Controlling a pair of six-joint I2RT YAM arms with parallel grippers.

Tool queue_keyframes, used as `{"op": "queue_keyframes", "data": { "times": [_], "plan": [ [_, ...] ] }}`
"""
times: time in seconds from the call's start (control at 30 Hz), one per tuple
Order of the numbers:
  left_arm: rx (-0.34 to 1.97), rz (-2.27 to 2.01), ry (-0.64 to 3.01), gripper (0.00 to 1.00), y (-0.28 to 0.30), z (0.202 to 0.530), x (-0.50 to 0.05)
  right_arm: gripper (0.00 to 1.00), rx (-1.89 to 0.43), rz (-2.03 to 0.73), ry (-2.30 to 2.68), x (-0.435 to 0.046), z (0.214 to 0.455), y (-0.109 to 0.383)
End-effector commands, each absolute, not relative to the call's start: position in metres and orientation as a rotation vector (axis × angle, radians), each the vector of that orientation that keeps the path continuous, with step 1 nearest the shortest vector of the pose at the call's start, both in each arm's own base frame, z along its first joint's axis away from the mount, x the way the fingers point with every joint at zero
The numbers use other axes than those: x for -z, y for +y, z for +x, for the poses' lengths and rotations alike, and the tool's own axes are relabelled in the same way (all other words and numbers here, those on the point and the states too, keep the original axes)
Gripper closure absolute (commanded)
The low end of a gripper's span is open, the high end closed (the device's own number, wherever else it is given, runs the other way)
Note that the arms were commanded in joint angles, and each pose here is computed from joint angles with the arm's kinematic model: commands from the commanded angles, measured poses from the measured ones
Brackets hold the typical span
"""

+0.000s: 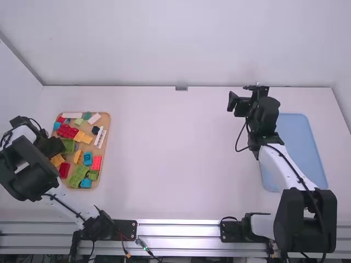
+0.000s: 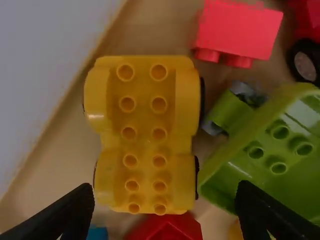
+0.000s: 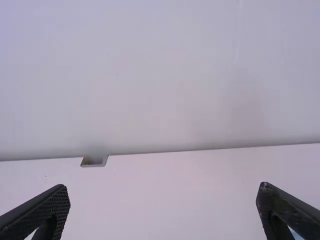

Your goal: Assemble lego blocks to make yellow taxi

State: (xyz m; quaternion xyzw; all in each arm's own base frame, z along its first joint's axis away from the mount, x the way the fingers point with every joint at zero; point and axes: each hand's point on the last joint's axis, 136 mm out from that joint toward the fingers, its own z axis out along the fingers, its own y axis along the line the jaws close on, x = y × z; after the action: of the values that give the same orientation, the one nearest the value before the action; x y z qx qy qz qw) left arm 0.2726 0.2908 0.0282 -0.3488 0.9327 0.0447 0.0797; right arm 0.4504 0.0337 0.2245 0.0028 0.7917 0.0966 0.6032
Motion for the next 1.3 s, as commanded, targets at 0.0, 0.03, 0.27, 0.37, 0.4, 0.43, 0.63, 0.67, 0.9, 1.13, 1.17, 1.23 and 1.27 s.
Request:
{"op": "queue_keyframes", "data": {
  "times": [0.0,0.03,0.27,0.37,0.4,0.43,0.63,0.67,0.9,1.13,1.17,1.23,1.27],
  "plan": [
    [-0.108,-1.031,2.766,0.24,0.295,0.28,-0.042,0.01,-0.229,0.004,1.801,-0.24,0.457,0.036],
    [-0.101,-1.037,2.773,0.24,0.294,0.279,-0.046,0.01,-0.229,0.005,1.803,-0.239,0.457,0.036],
    [-0.089,-1.005,2.809,0.26,0.293,0.278,-0.058,0.01,-0.229,0.004,1.804,-0.239,0.457,0.036],
    [-0.09,-1.013,2.834,0.25,0.29,0.273,-0.057,0.01,-0.229,0.004,1.805,-0.239,0.457,0.036],
    [-0.081,-1.005,2.847,0.25,0.288,0.271,-0.056,0.01,-0.229,0.004,1.805,-0.239,0.457,0.036],
    [-0.076,-0.989,2.856,0.25,0.287,0.27,-0.055,0.01,-0.229,0.005,1.805,-0.239,0.457,0.036],
    [-0.061,-1.022,2.868,0.24,0.288,0.257,-0.049,0.01,-0.228,0.005,1.804,-0.239,0.457,0.036],
    [-0.05,-1.012,2.876,0.24,0.288,0.255,-0.048,0.01,-0.228,0.005,1.803,-0.239,0.457,0.036],
    [0.055,-1.007,2.854,0.2,0.285,0.245,-0.035,0.01,-0.228,0.005,1.801,-0.24,0.457,0.036],
    [0.056,-0.951,2.831,0.14,0.286,0.248,-0.022,0.01,-0.229,0.005,1.805,-0.239,0.457,0.036],
    [0.047,-0.945,2.825,0.15,0.287,0.249,-0.02,0.01,-0.229,0.005,1.805,-0.239,0.457,0.036],
    [0.033,-0.941,2.812,0.14,0.289,0.251,-0.017,0.01,-0.23,0.004,1.808,-0.238,0.456,0.037],
    [0.023,-0.94,2.802,0.16,0.291,0.251,-0.015,0.01,-0.23,0.004,1.808,-0.238,0.457,0.036]
  ]
}}
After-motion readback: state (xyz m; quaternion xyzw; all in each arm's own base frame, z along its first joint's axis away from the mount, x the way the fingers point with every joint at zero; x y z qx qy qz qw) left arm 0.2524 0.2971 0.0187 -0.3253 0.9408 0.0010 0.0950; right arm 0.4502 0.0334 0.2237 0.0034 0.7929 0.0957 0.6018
